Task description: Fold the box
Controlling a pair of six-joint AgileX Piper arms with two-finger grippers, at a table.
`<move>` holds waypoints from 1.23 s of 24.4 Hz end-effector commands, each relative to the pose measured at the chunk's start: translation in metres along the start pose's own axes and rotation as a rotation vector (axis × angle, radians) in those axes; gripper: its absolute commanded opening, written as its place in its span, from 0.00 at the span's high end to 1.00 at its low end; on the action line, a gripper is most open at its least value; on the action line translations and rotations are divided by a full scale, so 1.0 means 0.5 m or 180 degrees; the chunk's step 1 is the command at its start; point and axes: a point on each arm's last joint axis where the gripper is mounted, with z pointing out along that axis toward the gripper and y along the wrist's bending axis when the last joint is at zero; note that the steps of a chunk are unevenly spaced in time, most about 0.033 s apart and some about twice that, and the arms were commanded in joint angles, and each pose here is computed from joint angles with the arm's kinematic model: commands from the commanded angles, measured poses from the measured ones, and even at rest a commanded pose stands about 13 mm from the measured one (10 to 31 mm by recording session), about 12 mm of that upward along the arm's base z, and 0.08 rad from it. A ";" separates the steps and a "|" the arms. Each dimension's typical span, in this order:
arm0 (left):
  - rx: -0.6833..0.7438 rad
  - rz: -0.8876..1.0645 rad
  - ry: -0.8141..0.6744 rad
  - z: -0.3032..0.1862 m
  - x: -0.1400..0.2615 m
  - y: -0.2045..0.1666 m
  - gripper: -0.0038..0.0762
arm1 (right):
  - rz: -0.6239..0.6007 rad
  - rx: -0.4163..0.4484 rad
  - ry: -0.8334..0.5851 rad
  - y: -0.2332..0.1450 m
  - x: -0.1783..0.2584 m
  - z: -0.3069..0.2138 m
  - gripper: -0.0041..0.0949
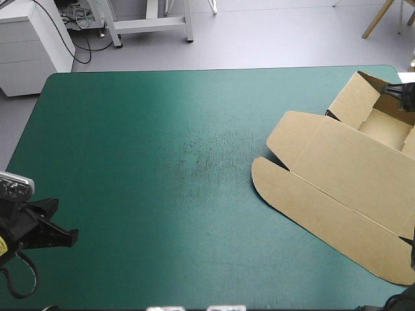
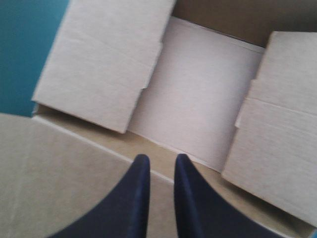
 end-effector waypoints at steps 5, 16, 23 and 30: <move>0.0026 -0.0152 -0.0209 0.008 0.036 0.003 0.96 | -0.0829 -0.0444 -0.0616 0.178 0.049 -0.126 0.96; 0.0363 0.0016 -0.1224 0.023 0.159 0.002 0.96 | -0.1361 -0.0788 -0.1441 0.198 0.348 -0.185 0.96; 0.0393 0.0048 -0.1461 0.037 0.206 0.003 0.96 | -0.1193 -0.0743 -0.1862 0.167 0.468 -0.219 0.96; 0.0406 0.0039 -0.1622 0.038 0.232 0.006 0.96 | -0.1164 -0.0711 -0.2123 0.147 0.553 -0.230 0.96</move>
